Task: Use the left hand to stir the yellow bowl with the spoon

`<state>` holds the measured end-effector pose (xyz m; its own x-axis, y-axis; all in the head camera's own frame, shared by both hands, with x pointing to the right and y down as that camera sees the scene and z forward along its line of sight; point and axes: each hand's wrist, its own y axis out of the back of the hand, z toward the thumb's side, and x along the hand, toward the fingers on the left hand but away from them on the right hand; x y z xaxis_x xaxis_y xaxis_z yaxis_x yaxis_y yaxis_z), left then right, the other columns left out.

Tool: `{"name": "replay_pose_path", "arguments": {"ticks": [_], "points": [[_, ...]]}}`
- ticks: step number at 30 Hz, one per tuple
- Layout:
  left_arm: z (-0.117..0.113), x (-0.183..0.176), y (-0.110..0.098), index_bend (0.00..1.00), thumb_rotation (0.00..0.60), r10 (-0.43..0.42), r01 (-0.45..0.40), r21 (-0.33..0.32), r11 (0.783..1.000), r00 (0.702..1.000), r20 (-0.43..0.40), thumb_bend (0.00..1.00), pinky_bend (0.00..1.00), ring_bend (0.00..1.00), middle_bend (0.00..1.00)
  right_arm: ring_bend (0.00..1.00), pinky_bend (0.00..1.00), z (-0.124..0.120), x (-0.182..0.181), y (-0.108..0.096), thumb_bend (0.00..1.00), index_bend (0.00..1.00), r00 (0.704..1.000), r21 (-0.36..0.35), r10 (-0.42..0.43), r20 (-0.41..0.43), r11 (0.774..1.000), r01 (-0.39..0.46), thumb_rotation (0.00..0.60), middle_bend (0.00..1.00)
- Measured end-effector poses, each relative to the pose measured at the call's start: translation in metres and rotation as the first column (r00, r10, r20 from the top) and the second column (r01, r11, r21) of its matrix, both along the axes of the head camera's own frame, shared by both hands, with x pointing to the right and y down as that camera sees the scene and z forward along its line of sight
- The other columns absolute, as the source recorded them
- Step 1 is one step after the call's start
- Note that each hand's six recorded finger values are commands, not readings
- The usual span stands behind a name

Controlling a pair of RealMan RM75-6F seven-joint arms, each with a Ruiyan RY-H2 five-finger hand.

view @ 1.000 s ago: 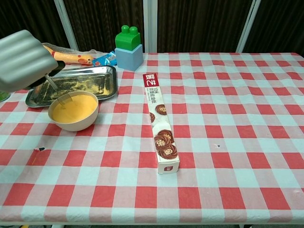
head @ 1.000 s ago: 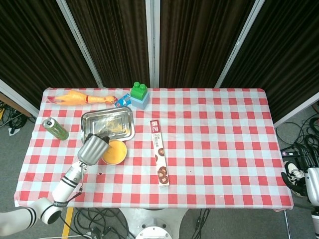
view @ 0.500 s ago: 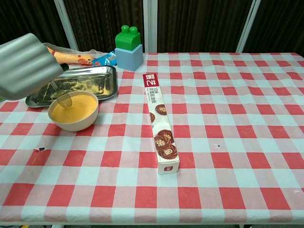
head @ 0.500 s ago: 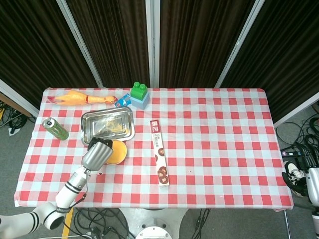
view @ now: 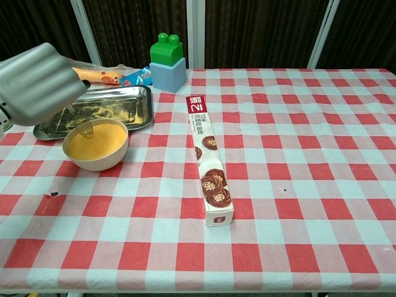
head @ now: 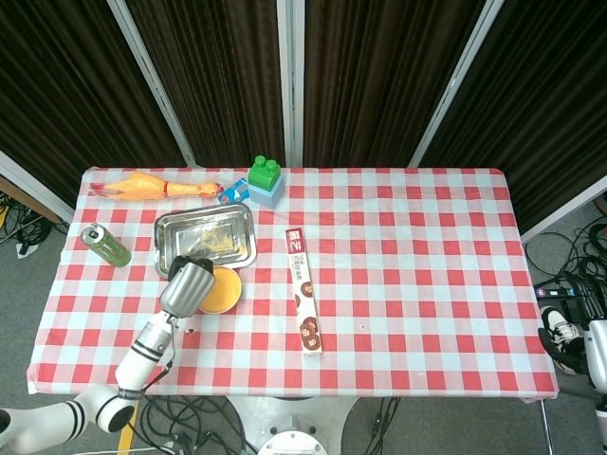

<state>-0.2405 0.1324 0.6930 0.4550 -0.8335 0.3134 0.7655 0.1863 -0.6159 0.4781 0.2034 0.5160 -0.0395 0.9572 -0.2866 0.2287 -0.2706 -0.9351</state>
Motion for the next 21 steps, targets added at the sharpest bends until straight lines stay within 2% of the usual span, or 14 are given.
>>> {"name": "replay_pose_path", "arguments": {"ticks": [6,11,17,21], "points": [[-0.014,0.002,0.0,0.72,0.6,-0.017,0.017,0.004,1.0,1.0,-0.024,0.42,1.0,0.89,0.92,0.0,0.0,0.0,-0.001,0.001,0.24,0.0,1.0,0.002,-0.004,0.006,1.0,0.004,0.6,0.12],[-0.015,0.001,0.0,0.72,0.6,-0.035,0.034,-0.011,0.999,0.998,-0.044,0.42,1.0,0.9,0.92,0.0,0.0,-0.001,-0.001,0.0,0.24,0.0,1.0,0.005,-0.007,0.006,1.0,0.007,0.6,0.12],[-0.013,-0.002,-0.001,0.72,0.6,-0.036,0.036,0.001,0.999,0.999,-0.035,0.42,1.0,0.9,0.92,0.0,0.0,-0.001,-0.002,0.0,0.24,0.0,1.0,0.003,-0.008,0.005,1.0,0.008,0.6,0.11],[-0.007,-0.005,0.0,0.72,0.6,-0.028,0.028,0.009,1.0,1.0,0.013,0.42,1.0,0.9,0.92,0.0,0.0,-0.001,-0.004,0.0,0.24,0.0,1.0,0.005,-0.011,0.005,1.0,0.011,0.6,0.12]]}}
